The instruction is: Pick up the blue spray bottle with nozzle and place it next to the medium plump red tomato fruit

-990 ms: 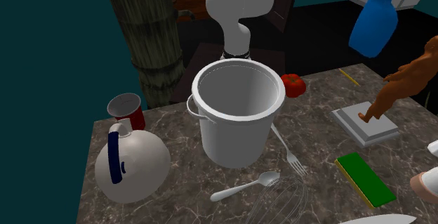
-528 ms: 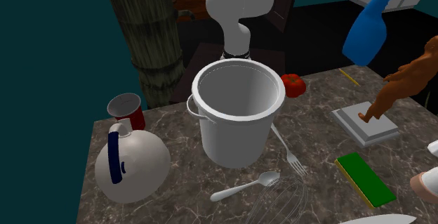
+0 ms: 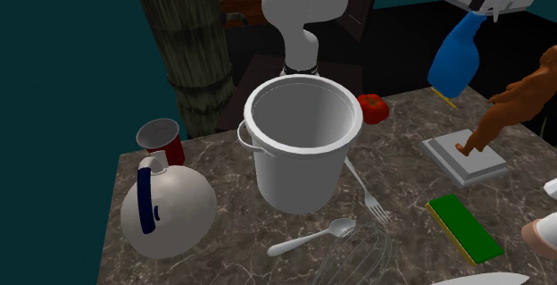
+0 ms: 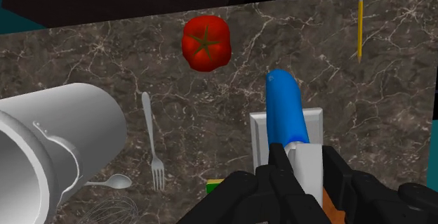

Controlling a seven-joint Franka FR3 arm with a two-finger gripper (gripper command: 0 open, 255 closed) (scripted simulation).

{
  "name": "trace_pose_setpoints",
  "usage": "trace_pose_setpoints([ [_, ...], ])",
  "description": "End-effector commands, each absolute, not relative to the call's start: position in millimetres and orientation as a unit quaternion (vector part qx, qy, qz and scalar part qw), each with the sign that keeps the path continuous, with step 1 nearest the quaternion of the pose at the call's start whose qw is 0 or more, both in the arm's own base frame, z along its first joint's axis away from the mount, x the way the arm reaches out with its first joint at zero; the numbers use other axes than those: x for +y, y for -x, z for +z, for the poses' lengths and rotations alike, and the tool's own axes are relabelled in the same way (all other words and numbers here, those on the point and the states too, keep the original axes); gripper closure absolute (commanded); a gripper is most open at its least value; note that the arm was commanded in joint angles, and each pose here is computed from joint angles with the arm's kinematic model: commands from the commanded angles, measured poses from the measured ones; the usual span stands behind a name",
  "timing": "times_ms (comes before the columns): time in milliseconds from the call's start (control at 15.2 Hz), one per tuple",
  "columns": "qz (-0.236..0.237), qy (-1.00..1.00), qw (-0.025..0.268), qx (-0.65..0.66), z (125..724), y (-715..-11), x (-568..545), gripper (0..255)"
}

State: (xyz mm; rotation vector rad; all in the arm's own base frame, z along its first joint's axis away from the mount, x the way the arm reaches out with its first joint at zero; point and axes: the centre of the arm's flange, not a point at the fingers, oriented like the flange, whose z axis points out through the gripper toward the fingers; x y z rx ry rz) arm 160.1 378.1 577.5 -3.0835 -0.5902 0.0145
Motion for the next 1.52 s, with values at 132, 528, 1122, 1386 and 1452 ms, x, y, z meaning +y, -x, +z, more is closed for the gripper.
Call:
trace_pose_setpoints([
  [132, 0.004, 0.982, 0.001, -0.188, 556.6, -159.7, 379.1, 255],
  [528, 0.004, 0.982, 0.001, -0.188, 524.9, -159.7, 379.1, 255],
  [1122, 0.004, 0.982, 0.001, -0.188, 477.4, -159.7, 379.1, 255],
  [1386, 0.004, 0.982, 0.001, -0.188, 456.2, -159.7, 379.1, 255],
  [1452, 0.004, 0.982, 0.001, -0.188, 451.0, -159.7, 379.1, 255],
])
